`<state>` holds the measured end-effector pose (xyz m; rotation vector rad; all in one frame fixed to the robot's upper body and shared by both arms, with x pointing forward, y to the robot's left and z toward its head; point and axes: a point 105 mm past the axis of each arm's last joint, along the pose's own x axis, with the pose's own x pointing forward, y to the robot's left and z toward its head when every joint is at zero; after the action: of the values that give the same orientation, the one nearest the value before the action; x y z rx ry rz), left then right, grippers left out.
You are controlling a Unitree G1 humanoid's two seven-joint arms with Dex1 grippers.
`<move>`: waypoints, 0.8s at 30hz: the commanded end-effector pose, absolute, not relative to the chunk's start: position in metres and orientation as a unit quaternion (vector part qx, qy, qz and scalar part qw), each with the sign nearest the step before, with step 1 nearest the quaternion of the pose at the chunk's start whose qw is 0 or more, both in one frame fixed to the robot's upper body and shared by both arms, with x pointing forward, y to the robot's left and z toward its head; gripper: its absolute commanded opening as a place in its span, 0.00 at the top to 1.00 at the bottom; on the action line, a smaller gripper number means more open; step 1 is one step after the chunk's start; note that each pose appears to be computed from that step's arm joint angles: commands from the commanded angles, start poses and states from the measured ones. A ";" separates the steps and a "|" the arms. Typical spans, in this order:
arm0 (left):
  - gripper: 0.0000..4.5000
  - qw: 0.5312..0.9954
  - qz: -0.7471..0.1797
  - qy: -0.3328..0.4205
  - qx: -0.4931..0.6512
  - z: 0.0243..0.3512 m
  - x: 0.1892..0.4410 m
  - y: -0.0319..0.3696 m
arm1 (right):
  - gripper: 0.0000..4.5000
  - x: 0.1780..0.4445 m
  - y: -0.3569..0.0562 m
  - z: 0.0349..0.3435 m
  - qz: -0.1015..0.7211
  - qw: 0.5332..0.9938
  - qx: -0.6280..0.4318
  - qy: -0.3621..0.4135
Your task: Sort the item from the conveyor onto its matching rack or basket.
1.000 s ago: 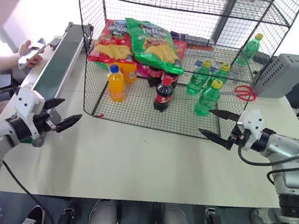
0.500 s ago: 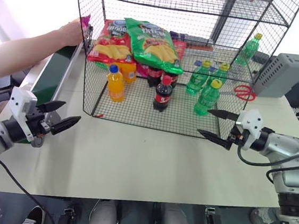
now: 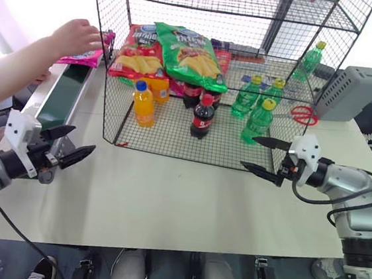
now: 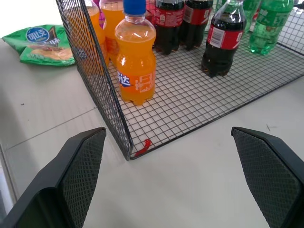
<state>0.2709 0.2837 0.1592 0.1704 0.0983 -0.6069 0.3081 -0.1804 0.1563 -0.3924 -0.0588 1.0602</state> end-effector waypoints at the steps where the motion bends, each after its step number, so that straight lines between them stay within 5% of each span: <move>1: 0.00 0.954 -0.262 0.018 0.146 0.172 0.266 0.298 | 0.16 0.302 -0.154 0.171 0.530 0.827 -0.175 -0.066; 5: 0.00 0.949 -0.232 0.000 0.212 0.175 0.259 0.306 | 0.16 0.292 -0.129 0.176 0.567 0.812 -0.122 -0.067; 8: 0.00 0.944 -0.194 -0.014 0.267 0.176 0.249 0.317 | 0.01 0.286 -0.110 0.180 0.594 0.798 -0.075 -0.069; 24: 0.00 0.832 -0.112 0.070 0.539 0.146 0.175 0.367 | 0.01 0.275 -0.058 0.163 0.672 0.739 -0.031 -0.045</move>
<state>0.1785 0.3593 0.1360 1.0654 0.1643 -0.2800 0.2764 -0.0598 0.1569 -0.0590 -0.0680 1.4528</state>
